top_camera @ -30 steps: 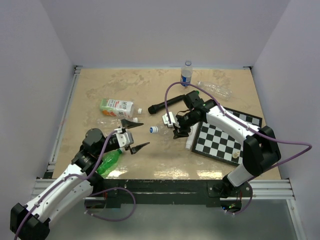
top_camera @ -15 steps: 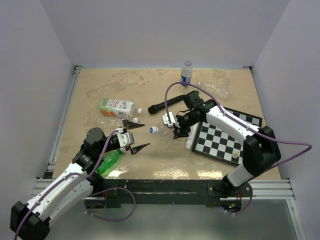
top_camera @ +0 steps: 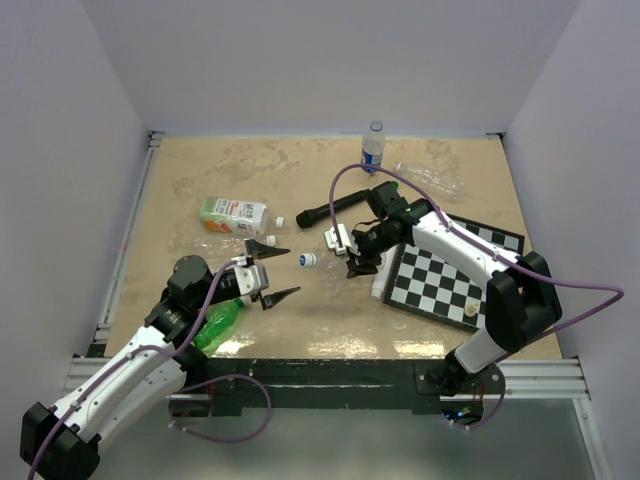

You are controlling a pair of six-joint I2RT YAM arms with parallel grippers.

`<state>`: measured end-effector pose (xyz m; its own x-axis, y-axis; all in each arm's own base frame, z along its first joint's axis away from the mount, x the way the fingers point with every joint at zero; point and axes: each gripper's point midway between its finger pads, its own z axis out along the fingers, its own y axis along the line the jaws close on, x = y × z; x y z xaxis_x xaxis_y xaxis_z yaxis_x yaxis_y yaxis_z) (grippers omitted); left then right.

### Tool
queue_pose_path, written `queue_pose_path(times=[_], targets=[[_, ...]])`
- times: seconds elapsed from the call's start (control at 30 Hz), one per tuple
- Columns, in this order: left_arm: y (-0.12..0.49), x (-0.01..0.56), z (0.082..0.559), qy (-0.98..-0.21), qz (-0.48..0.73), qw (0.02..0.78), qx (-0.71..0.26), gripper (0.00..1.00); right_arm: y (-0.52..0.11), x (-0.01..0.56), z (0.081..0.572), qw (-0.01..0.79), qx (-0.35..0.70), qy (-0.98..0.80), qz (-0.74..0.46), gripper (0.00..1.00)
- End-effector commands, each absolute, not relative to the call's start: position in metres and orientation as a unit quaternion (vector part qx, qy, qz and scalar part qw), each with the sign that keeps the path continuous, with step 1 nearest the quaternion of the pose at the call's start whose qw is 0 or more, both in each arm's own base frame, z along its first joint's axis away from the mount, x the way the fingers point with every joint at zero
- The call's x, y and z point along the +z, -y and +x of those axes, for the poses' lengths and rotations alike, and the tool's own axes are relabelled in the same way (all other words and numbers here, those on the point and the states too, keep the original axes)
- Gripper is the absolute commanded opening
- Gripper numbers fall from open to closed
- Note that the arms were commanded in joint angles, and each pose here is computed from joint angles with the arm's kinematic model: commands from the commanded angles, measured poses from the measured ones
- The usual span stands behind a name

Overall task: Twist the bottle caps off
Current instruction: Unscrew the bottle cap from the plastic bottle.

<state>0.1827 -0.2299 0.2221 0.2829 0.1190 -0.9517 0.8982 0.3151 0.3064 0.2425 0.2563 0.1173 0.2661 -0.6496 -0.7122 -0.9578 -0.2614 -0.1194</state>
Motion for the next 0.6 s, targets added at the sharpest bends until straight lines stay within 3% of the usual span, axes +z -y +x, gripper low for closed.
queue_pose_path(times=[0.0, 0.57], targets=[[0.2331, 0.2339, 0.1793, -0.485, 0.504, 0.642, -0.315, 0.83, -0.2619, 0.1294, 0.2437, 0.293, 0.279, -0.523, -0.750, 0.09], [0.2333, 0.2328, 0.1788, -0.484, 0.506, 0.640, -0.316, 0.83, -0.2616, 0.1281, 0.2437, 0.291, 0.279, -0.524, -0.750, 0.09]])
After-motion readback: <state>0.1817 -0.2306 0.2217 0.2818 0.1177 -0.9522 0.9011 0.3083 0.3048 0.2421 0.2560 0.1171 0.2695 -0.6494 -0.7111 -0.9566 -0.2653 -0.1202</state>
